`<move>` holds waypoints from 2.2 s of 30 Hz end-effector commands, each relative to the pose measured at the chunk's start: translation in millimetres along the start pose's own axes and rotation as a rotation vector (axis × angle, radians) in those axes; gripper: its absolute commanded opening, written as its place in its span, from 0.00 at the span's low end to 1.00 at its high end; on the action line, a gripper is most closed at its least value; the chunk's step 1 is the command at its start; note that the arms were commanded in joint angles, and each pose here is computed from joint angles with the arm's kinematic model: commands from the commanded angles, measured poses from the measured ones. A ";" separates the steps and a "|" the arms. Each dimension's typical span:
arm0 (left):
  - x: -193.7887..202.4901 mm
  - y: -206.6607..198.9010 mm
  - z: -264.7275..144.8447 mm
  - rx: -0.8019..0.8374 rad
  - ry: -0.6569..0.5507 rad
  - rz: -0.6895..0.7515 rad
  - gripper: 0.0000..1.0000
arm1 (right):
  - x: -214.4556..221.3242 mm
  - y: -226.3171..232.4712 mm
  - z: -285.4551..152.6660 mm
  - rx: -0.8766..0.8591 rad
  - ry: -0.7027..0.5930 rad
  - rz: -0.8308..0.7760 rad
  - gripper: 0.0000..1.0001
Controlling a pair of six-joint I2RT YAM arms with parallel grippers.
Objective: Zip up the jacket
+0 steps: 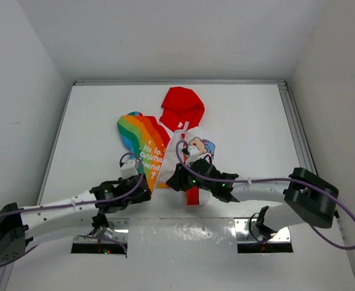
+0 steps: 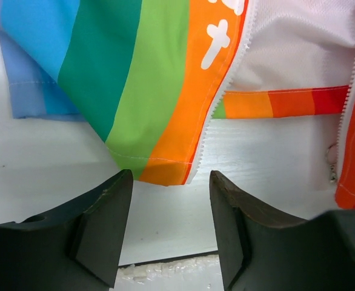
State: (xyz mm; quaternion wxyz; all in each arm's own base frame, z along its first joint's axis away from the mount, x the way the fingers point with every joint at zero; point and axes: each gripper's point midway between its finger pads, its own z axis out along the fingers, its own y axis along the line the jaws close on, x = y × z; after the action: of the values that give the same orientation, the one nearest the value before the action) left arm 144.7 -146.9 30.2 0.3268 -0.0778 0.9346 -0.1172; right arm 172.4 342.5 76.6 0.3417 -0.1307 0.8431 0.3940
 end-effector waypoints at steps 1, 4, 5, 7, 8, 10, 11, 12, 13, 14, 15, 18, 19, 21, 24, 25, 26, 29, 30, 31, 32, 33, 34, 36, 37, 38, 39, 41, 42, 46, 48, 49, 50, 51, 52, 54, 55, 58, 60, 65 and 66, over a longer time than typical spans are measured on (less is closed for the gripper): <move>4.5 6.1 -1.1 -0.024 0.019 -0.087 0.51 | -6.5 -2.4 -3.6 0.009 -0.019 -0.038 0.34; 0.9 -0.2 0.5 0.011 -0.004 -0.117 0.51 | -7.0 -1.9 -3.8 0.007 -0.019 -0.046 0.34; -0.6 -0.9 1.7 0.010 -0.012 -0.117 0.51 | -8.8 0.3 -3.8 0.000 -0.023 -0.047 0.34; -1.4 -2.9 4.2 -0.010 -0.007 -0.104 0.51 | -8.2 2.1 -5.0 -0.008 -0.019 -0.054 0.34; -0.7 -2.0 5.0 -0.026 0.000 -0.098 0.51 | -6.5 -0.8 -6.1 0.002 -0.011 -0.058 0.34; 0.6 -0.6 5.9 -0.051 0.012 -0.085 0.50 | -8.5 -2.5 -9.3 0.014 -0.019 -0.061 0.35; 0.6 -1.4 6.0 -0.050 0.015 -0.092 0.50 | -6.5 -4.6 -11.3 0.021 -0.013 -0.068 0.35; 2.2 -3.6 6.1 -0.041 0.023 -0.096 0.50 | -7.6 -5.0 -12.7 0.024 -0.017 -0.074 0.35; 2.7 -5.5 6.4 -0.033 0.026 -0.101 0.49 | -10.1 -4.3 -16.4 0.022 -0.025 -0.077 0.35; 4.4 -10.6 8.3 -0.013 0.032 -0.117 0.46 | -10.5 -7.5 -18.8 0.037 -0.027 -0.083 0.35; 4.8 -11.2 9.9 -0.014 0.031 -0.123 0.44 | -12.0 -7.9 -21.1 0.040 -0.033 -0.086 0.35; 2.0 -11.5 15.0 -0.031 0.008 -0.157 0.39 | -16.0 -8.7 -30.6 0.043 -0.051 -0.100 0.35; 1.0 -11.6 16.6 -0.030 -0.003 -0.177 0.37 | -15.9 -8.4 -32.7 0.041 -0.051 -0.107 0.35; 1.1 -10.8 22.3 -0.020 -0.025 -0.206 0.32 | -16.0 -5.8 -37.4 0.028 -0.049 -0.110 0.35; 6.1 -9.5 29.2 -0.014 -0.030 -0.249 0.30 | -12.2 -6.1 -42.1 0.018 -0.037 -0.110 0.36; 7.4 -8.3 30.8 -0.018 -0.030 -0.256 0.29 | -11.7 -6.2 -43.1 0.016 -0.036 -0.110 0.36; 6.5 -8.1 32.0 -0.017 -0.039 -0.260 0.27 | -10.1 -6.6 -43.8 0.016 -0.031 -0.112 0.36; -0.1 -14.4 30.7 0.020 -0.065 -0.272 0.09 | -5.3 -6.5 -43.6 0.011 -0.010 -0.105 0.36; -3.2 -16.7 29.5 0.031 -0.075 -0.278 0.00 | -1.8 -3.2 -41.2 -0.003 0.014 -0.101 0.36; -7.3 -18.9 27.9 0.042 -0.088 -0.275 0.00 | -0.9 -1.9 -39.8 -0.006 0.023 -0.088 0.35; -17.0 -28.8 23.2 0.086 -0.114 -0.291 0.00 | 0.0 2.2 -38.4 -0.020 0.032 -0.078 0.31; -22.7 -34.0 20.2 0.112 -0.129 -0.297 0.00 | 0.6 4.9 -36.7 -0.027 0.040 -0.062 0.15; -35.9 -46.5 12.5 0.175 -0.166 -0.308 0.00 | -0.8 7.5 -33.0 -0.024 0.041 -0.026 0.09; -47.9 -57.0 3.8 0.233 -0.200 -0.312 0.00 | -5.4 11.2 -26.8 -0.028 0.025 0.004 0.02; -57.0 -65.2 -2.5 0.277 -0.226 -0.327 0.00 | -10.1 16.5 -24.6 -0.039 0.013 0.030 0.02; -67.0 -71.7 -11.7 0.325 -0.257 -0.342 0.00 | -14.3 20.0 -23.1 -0.047 0.001 0.035 0.03; -74.0 -75.9 -17.3 0.356 -0.280 -0.350 0.00 | -19.1 23.9 -21.2 -0.056 -0.013 0.041 0.05; -91.8 -84.7 -32.5 0.428 -0.347 -0.361 0.00 | -31.3 31.7 -17.5 -0.068 -0.047 0.047 0.24; -101.8 -90.9 -41.1 0.470 -0.380 -0.375 0.00 | -39.8 36.6 -16.1 -0.073 -0.068 0.046 0.30; -129.1 -98.3 -68.4 0.584 -0.510 -0.386 0.00 | -67.2 44.5 -14.1 -0.078 -0.154 0.057 0.55; -133.8 -97.9 -74.6 0.618 -0.548 -0.388 0.00 | -76.5 45.2 -13.7 -0.085 -0.181 0.110 0.57; -138.4 -98.1 -81.3 0.652 -0.576 -0.405 0.00 | -86.4 46.6 -14.7 -0.104 -0.218 0.136 0.58; -139.8 -98.1 -83.8 0.663 -0.588 -0.402 0.00 | -90.8 47.4 -15.5 -0.118 -0.240 0.160 0.60; -140.3 -97.4 -84.8 0.669 -0.596 -0.400 0.00 | -89.4 41.2 -15.6 -0.119 -0.247 0.212 0.60; -141.9 -96.6 -87.7 0.678 -0.606 -0.405 0.00 | -100.1 48.9 -19.1 -0.174 -0.295 0.234 0.60; -140.0 -94.2 -87.0 0.680 -0.611 -0.398 0.00 | -103.7 55.8 -23.1 -0.244 -0.322 0.268 0.58; -141.3 -93.2 -89.8 0.688 -0.617 -0.405 0.00 | -103.8 56.5 -22.9 -0.251 -0.322 0.271 0.57; -140.6 -91.1 -92.4 0.703 -0.622 -0.412 0.00 | -106.7 68.5 -23.1 -0.303 -0.314 0.245 0.55; -140.6 -91.7 -94.0 0.715 -0.624 -0.413 0.00 | -109.5 73.1 -23.0 -0.324 -0.319 0.248 0.53; -135.4 -92.8 -90.6 0.729 -0.611 -0.413 0.00 | -115.1 94.5 -23.7 -0.425 -0.313 0.225 0.49; -135.1 -93.2 -90.2 0.732 -0.610 -0.414 0.00 | -116.1 96.0 -24.6 -0.437 -0.316 0.227 0.48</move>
State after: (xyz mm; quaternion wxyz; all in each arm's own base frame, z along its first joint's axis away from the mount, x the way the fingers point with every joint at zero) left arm 198.8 -190.3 194.3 0.5548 -0.1705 0.6780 -0.4511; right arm 201.3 368.5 175.9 0.3724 -0.0278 0.7408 0.5583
